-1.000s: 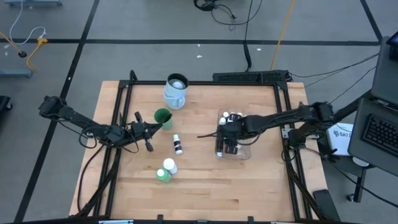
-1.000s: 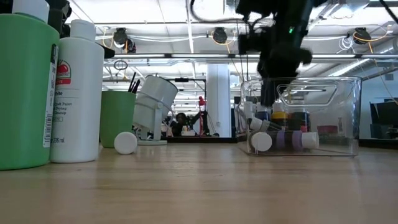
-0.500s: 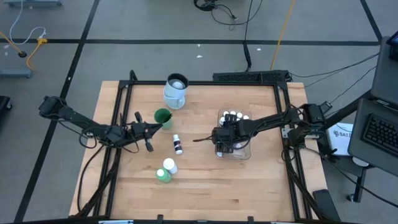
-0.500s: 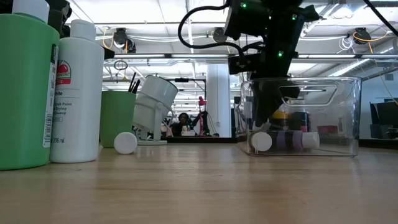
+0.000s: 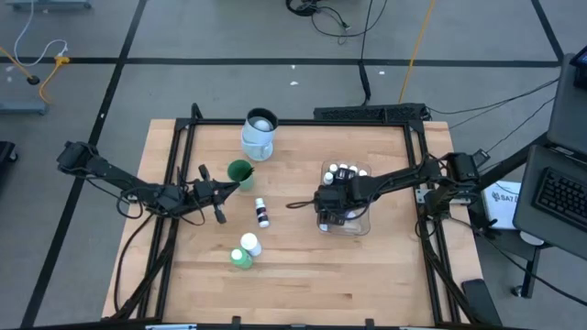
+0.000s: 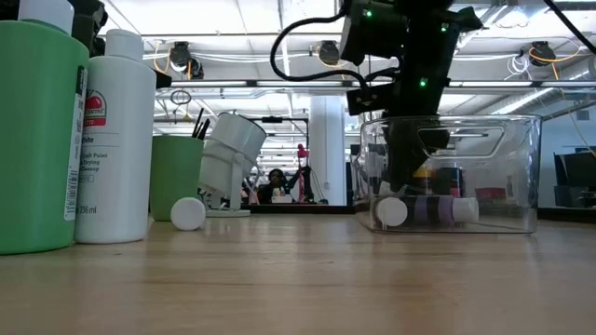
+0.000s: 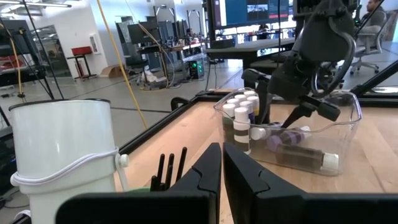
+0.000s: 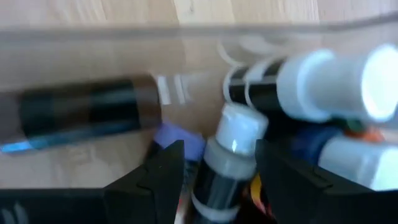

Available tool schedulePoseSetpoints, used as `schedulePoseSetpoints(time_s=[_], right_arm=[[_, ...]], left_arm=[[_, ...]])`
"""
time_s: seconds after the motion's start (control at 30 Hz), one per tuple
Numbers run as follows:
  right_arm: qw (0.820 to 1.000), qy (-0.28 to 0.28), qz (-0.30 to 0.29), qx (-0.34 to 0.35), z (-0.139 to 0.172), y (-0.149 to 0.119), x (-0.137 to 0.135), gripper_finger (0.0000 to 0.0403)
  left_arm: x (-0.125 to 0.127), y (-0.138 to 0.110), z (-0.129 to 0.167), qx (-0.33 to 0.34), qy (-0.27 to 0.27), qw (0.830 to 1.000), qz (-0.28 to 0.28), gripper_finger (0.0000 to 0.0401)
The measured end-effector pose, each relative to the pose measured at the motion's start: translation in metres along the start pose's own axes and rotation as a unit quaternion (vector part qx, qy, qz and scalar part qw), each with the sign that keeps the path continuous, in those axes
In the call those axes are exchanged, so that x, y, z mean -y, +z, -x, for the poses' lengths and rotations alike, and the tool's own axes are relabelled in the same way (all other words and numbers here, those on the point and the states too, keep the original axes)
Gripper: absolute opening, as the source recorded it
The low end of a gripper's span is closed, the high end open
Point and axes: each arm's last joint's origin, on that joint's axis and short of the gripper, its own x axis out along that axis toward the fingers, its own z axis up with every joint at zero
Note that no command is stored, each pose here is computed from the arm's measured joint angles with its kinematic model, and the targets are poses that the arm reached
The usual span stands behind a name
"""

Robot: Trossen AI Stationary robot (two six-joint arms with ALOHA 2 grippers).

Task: Pick & Place Paint Supplies
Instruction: Put the gray paint bottle into the transparent bin

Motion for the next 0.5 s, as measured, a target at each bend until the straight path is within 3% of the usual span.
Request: schedulePoseSetpoints(time_s=[0.5], right_arm=[[1.000, -0.024, -0.011, -0.007, -0.0041, 0.0007, 0.0106, 0.0186]], left_arm=[[0.0000, 0.0000, 0.0000, 0.000, 0.000, 1.000, 0.002, 0.0021]])
